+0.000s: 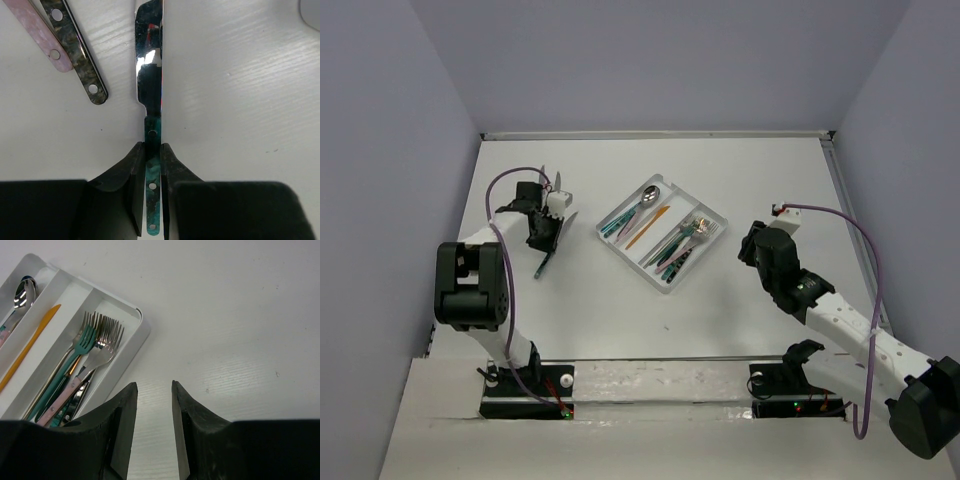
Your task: Sort the eating utensils into containers
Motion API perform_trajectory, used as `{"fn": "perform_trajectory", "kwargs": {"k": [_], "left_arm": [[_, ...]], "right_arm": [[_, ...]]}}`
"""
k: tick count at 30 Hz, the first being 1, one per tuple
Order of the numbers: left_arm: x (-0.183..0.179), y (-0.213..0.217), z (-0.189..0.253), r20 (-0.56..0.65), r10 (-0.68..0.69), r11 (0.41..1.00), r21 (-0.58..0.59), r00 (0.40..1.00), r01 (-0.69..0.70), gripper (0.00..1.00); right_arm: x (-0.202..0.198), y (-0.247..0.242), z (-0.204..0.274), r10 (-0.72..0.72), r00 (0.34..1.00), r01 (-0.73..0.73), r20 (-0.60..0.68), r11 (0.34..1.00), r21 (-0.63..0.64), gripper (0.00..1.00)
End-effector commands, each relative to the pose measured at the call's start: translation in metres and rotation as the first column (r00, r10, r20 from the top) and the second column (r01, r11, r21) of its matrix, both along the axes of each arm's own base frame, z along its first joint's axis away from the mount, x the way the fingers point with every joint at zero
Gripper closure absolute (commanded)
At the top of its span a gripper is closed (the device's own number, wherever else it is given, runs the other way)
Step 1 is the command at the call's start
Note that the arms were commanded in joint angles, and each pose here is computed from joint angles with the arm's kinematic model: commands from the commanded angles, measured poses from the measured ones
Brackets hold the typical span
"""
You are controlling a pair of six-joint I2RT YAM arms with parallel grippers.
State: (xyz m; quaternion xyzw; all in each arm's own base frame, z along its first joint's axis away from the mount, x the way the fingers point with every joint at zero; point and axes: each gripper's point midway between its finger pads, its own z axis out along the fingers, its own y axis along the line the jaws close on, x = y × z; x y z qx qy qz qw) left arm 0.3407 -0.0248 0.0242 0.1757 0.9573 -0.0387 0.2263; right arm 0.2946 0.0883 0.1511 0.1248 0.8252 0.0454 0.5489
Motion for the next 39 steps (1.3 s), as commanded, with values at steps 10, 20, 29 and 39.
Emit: {"fn": "perform_trajectory", "kwargs": {"k": [10, 20, 29, 39], "left_arm": [[0.017, -0.02, 0.079, 0.197, -0.084, 0.991, -0.088, 0.977, 0.103, 1.0], [0.048, -0.173, 0.153, 0.453, -0.317, 0.922, -0.059, 0.833, 0.383, 1.0], [0.079, -0.245, 0.123, 0.378, -0.341, 0.912, -0.088, 0.861, 0.4, 1.0], [0.07, -0.272, 0.085, 0.323, -0.416, 0.893, -0.031, 0.85, 0.449, 1.0]], "right_arm": [[0.009, 0.0, 0.026, -0.022, 0.997, 0.02, 0.077, 0.999, 0.025, 0.6], [0.009, -0.001, 0.023, -0.027, 0.997, 0.026, 0.07, 1.0, 0.018, 0.6], [0.008, -0.003, 0.025, -0.035, 0.996, 0.034, 0.079, 0.999, 0.019, 0.6], [0.009, -0.001, 0.023, -0.025, 0.997, 0.024, 0.071, 1.0, 0.018, 0.6]]}}
